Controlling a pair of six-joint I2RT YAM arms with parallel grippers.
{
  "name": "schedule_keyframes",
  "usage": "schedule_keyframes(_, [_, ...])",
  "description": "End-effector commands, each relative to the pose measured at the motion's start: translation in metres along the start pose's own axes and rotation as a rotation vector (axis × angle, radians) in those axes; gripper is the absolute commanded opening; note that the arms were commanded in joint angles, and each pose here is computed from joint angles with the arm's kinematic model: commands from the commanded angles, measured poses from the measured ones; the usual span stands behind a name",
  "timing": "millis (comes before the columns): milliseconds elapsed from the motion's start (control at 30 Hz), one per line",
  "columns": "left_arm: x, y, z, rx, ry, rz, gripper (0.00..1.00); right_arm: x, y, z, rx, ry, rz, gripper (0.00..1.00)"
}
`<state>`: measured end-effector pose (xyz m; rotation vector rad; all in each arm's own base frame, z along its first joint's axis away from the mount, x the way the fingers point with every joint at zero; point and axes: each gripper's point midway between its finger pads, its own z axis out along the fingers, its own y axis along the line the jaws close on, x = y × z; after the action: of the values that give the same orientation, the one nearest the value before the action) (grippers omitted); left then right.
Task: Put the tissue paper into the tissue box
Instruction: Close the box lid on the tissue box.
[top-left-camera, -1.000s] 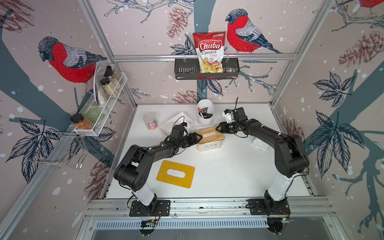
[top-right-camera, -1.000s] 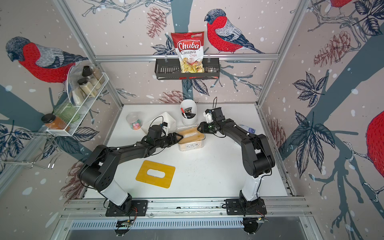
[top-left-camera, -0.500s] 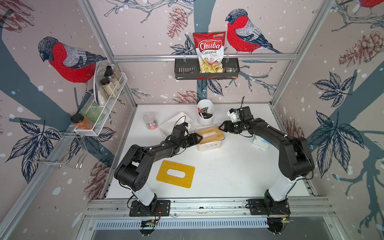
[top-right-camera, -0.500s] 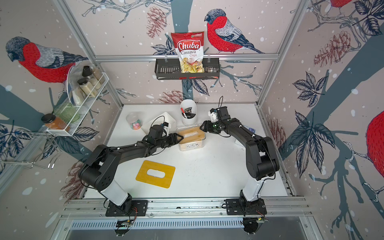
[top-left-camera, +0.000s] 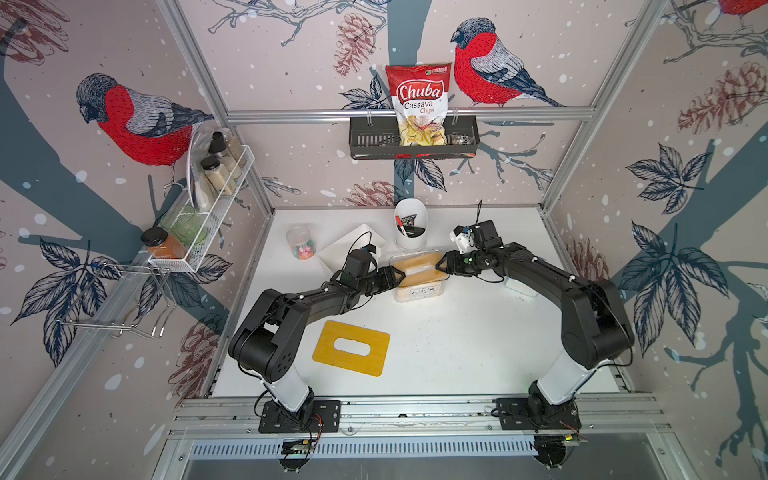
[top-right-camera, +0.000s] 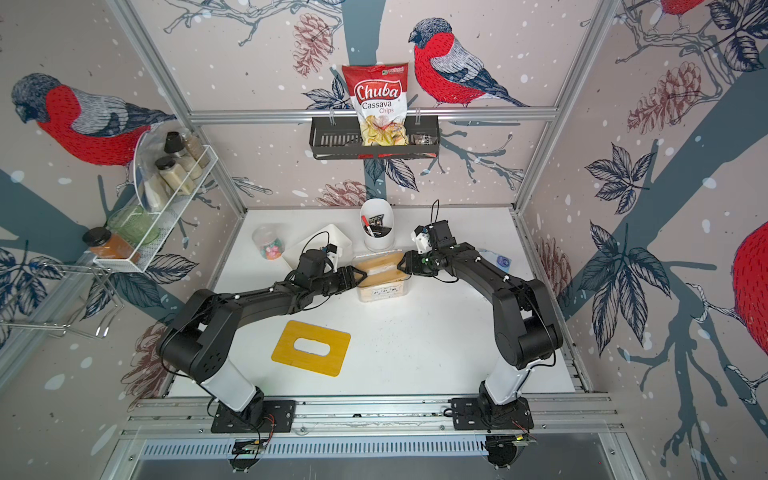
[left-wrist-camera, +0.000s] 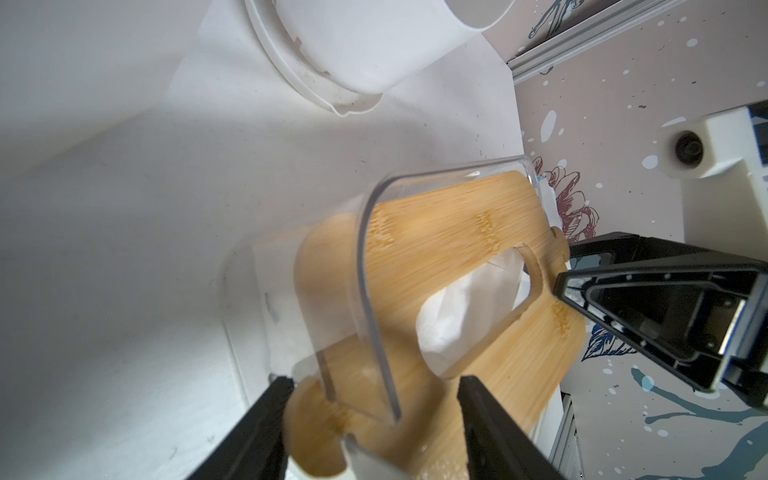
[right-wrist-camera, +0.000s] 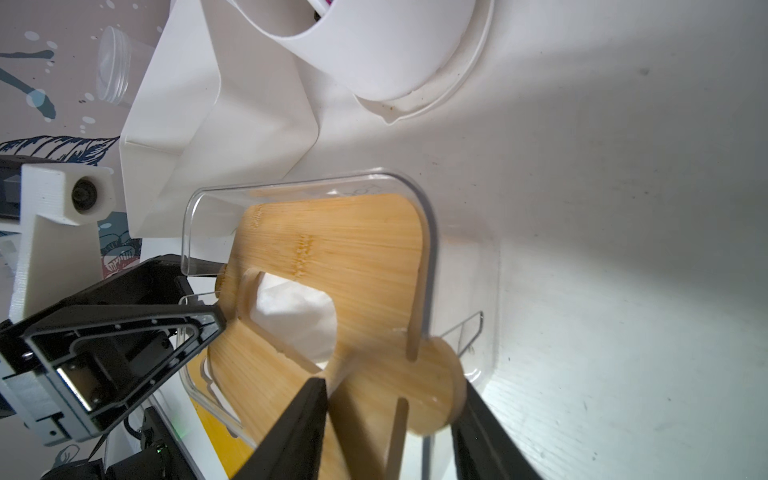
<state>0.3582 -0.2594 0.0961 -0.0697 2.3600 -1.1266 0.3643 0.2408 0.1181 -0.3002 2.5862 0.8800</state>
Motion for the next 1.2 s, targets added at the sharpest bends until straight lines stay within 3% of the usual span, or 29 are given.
schedule_keyframes(0, [-0.001, -0.003, 0.001, 0.010, 0.001, 0.022, 0.65, 0.000, 0.001, 0.001, 0.014, -0.001, 0.012, 0.49])
schedule_keyframes(400, [-0.001, -0.005, 0.002, 0.019, 0.001, 0.020, 0.65, 0.004, 0.009, 0.009, 0.020, 0.011, 0.007, 0.42])
schedule_keyframes(867, [0.002, 0.000, 0.008, 0.009, 0.020, -0.006, 0.60, 0.004, 0.013, 0.013, -0.004, 0.024, -0.028, 0.42])
schedule_keyframes(1167, [0.009, 0.012, 0.008, -0.035, 0.034, -0.015, 0.58, -0.017, -0.010, -0.004, 0.003, -0.037, 0.009, 0.61])
